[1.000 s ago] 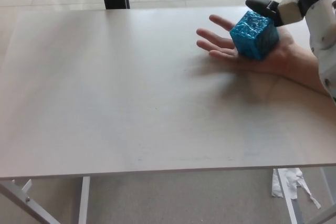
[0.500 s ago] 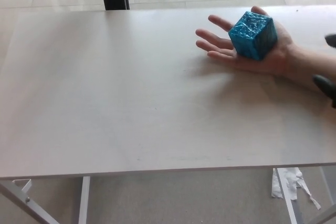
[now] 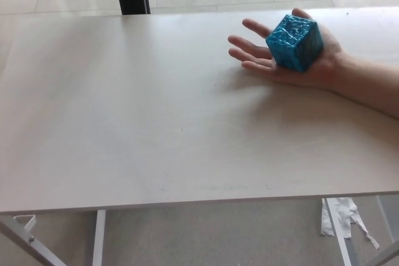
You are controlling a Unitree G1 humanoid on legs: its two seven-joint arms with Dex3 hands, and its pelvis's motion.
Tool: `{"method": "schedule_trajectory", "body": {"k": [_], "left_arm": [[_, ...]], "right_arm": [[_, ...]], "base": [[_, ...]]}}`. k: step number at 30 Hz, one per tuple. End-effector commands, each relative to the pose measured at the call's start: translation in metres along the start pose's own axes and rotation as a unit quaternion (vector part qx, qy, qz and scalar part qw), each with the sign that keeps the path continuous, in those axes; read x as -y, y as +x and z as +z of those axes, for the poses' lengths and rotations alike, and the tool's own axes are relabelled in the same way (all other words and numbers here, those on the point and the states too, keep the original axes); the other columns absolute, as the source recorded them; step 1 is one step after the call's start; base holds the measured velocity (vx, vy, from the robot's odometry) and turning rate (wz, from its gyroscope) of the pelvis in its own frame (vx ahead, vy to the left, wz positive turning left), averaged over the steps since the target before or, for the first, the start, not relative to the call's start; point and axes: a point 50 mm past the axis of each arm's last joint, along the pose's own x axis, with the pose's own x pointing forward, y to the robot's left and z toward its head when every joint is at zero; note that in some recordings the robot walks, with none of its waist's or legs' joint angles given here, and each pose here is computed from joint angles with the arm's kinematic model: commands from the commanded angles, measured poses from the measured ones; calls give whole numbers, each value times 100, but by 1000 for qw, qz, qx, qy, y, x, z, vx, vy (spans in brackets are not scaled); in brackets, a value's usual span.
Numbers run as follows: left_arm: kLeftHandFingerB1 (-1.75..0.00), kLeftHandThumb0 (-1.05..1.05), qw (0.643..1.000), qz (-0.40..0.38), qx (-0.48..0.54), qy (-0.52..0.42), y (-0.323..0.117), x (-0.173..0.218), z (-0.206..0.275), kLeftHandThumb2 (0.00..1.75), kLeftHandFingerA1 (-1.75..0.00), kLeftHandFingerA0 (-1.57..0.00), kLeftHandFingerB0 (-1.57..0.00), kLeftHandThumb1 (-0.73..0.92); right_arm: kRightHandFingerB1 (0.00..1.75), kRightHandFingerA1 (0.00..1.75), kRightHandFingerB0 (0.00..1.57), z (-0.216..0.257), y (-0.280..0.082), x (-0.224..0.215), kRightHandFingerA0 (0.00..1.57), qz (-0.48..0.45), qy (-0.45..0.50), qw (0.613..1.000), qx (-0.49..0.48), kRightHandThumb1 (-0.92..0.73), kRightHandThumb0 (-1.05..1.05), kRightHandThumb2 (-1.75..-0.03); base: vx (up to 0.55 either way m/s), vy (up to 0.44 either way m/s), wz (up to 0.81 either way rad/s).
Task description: The robot uses its right hand to pick up a cube kept in the middle of the desk infront of it and hands it to a person
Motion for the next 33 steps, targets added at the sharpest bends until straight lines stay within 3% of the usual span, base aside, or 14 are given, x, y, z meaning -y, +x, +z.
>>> {"method": "schedule_trajectory", "body": {"k": [1, 2, 3, 5, 9, 13, 17, 19, 20, 21, 22, 25, 31, 33], "left_arm": [[-40, -66, 999, 47, -10, 3, 4, -9, 4, 63, -55, -57, -43, 75], [-39, -68, 999, 45, -4, 9, 4, -10, 5, 63, -55, -57, -42, 76], [-39, -68, 999, 39, -2, 12, 4, -9, 5, 62, -54, -55, -39, 76], [-53, -68, 999, 43, -2, 0, 4, -10, 5, 97, -64, -51, -35, 58], [-40, -67, 999, 46, -4, -1, 5, -7, 5, 63, -56, -57, -43, 75], [-39, -67, 999, 46, -12, 3, 7, -3, 3, 62, -55, -63, -43, 75], [-39, -69, 999, 36, -10, 13, 6, -3, 2, 63, -54, -59, -42, 76], [-40, -68, 999, 40, -10, 9, 6, -2, 1, 62, -56, -62, -42, 75], [-39, -67, 999, 43, -12, 14, 7, -2, 1, 63, -55, -62, -43, 76], [-40, -66, 999, 44, -13, 10, 7, -2, 1, 63, -56, -62, -44, 74], [-39, -67, 999, 43, -12, 0, 7, -1, 1, 63, -56, -61, -43, 74], [-40, -69, 999, 38, -10, 22, 7, -1, 3, 63, -55, -61, -43, 76], [-38, -75, 998, 41, -21, 31, 3, -9, -6, 63, -55, -60, -45, 76], [-54, -75, 998, 44, -24, 43, 3, -11, -4, 103, -67, -56, -38, 59]], "right_arm": [[87, 171, 61, -83, -100, 104, 91, -333, 140, 929, 79, -68, -57, -63], [84, 130, 64, -92, -99, 98, 117, -329, 125, 935, 47, -53, -45, -98], [87, 149, 51, -111, -97, 88, 58, -309, 86, 946, -41, -70, -59, -62], [88, 112, 42, -124, -94, 76, 48, -288, 65, 950, -100, -74, -65, -63], [81, 109, 39, -139, -81, 61, 36, -221, 108, 950, -194, -73, -59, -62], [70, 110, 61, -145, -58, 55, 78, -228, 110, 932, -259, -65, -52, -60], [82, 116, 66, -123, -35, 43, 59, -216, 93, 939, -249, -63, -48, -60], [118, 142, 106, -119, -25, 26, 132, -117, 56, 955, -265, -45, -48, -91], [91, 123, 96, -118, -21, 21, 110, -60, 47, 961, -267, -64, -53, -60], [81, 112, 83, -119, -18, 18, 112, -18, 37, 961, -273, -51, -57, -93], [63, 84, 87, -120, -16, 13, 95, 26, 31, 958, -283, -59, -54, -58], [58, 59, 89, -124, -11, -3, 46, 95, 5, 948, -304, -54, -55, -57], [70, 64, 85, -128, -11, -8, 48, 125, 6, 941, -314, -45, -55, -83], [70, 64, 85, -127, -9, -11, 48, 131, 7, 941, -312, -45, -55, -83]], "base": [[0, 0, 0], [0, 0, 0], [0, 0, 0], [0, 0, 0], [0, 0, 0], [0, 0, 0], [0, 0, 0], [0, 0, 0], [0, 0, 0], [0, 0, 0], [0, 0, 0], [0, 0, 0], [0, 0, 0], [0, 0, 0]]}}
